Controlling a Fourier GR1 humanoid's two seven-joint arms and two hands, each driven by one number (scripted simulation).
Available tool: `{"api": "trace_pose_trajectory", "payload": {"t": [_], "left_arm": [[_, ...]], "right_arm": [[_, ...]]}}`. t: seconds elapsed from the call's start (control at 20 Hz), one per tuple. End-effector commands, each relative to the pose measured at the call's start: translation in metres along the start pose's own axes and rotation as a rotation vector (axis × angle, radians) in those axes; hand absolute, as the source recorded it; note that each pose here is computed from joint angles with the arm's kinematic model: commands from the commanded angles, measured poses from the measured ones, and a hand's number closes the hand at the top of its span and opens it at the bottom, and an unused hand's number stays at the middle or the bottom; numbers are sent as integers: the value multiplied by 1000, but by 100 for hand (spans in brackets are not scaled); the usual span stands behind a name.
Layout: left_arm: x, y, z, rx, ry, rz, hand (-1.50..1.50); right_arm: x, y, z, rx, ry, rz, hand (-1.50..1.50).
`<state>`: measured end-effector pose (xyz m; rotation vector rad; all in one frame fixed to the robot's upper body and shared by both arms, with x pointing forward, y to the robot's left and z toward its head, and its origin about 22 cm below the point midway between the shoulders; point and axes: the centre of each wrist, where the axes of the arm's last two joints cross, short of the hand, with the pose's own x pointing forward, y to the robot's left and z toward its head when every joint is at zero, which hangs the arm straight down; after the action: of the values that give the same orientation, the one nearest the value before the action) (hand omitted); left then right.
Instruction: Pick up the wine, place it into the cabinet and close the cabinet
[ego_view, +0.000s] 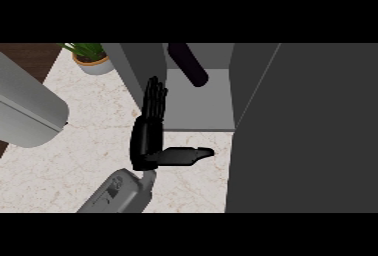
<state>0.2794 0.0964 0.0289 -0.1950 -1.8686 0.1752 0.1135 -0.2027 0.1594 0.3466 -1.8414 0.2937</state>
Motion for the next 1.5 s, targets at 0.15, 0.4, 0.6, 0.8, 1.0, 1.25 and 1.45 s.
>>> {"api": "trace_pose_trajectory", "payload": {"t": [0.15, 0.4, 0.6, 0.8, 1.0, 1.25, 1.45], "left_arm": [[25, 5, 56, 9, -41, 36, -150], [25, 12, 84, 26, -34, 17, -150], [46, 41, 85, 38, -43, -13, -150], [55, 59, 105, 31, -39, -19, -150], [67, 85, 114, 33, -35, -34, -150], [90, 108, 122, 41, -58, -43, -150], [87, 120, 132, 62, -48, -31, -150]], "right_arm": [[49, 3, 27, 33, -62, 19, -150], [44, 7, 27, 262, 53, 116, 150], [34, 20, 24, 459, 98, 8, 150], [39, 29, 21, 509, 43, -1, 150], [44, 37, 19, 506, 18, 6, 150], [30, 50, 6, 541, 39, -10, 150], [25, 55, -1, 568, 66, -72, 150]]}}
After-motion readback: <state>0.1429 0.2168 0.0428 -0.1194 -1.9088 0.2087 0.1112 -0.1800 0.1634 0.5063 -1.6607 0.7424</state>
